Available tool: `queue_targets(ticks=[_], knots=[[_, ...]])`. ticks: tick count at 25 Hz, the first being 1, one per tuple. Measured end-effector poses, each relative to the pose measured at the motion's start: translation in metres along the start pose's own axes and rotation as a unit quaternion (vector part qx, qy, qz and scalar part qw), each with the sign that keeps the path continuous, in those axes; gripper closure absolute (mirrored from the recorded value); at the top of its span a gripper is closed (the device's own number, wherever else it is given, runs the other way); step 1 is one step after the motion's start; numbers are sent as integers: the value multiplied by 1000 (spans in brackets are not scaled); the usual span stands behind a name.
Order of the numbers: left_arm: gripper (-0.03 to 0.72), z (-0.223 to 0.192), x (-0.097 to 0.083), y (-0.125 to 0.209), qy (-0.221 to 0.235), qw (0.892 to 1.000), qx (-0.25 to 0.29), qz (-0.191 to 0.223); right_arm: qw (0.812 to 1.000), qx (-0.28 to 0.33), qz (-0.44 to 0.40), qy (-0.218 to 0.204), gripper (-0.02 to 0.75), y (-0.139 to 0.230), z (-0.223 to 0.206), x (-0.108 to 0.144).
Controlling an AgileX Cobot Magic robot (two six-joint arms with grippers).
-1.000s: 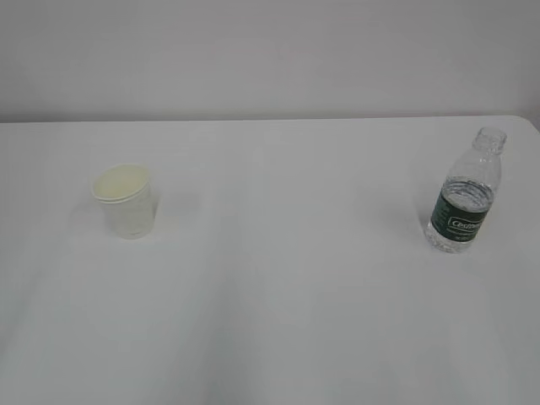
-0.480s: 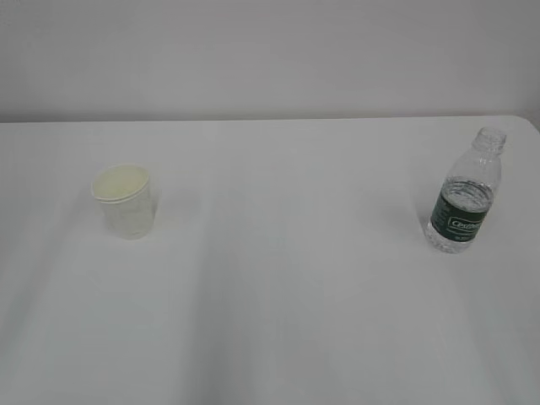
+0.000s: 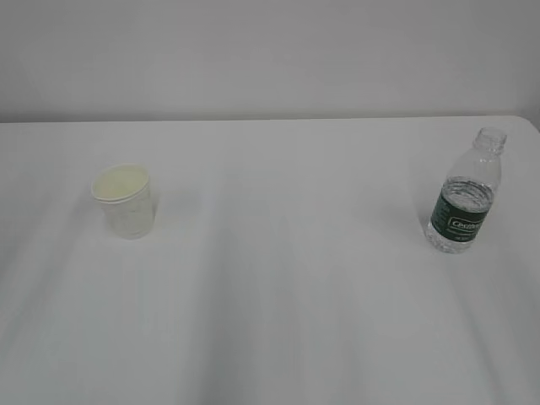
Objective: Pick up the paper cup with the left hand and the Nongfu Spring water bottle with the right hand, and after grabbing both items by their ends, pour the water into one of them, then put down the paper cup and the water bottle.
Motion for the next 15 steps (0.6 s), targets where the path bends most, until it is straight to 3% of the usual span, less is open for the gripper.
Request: queue_targets(ticks=[10, 15], knots=[[125, -33, -17, 2, 28, 999, -17, -18, 999, -51, 0, 9, 153, -24, -30, -4], [150, -51, -25, 2, 38, 998, -38, -23, 999, -35, 0, 8, 153, -20, -54, -4]])
Point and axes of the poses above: a point on each arm's last joint axis where the gripper is mounted, z pointing back along that axis away from the gripper, x along the wrist's bending axis when the last joint is at zero, y = z × x, the point moved 8 cm from there along -z, pointing out along that axis toward the gripper, and after that the axes turned 3 degrees about z, right-handed, at the moved point
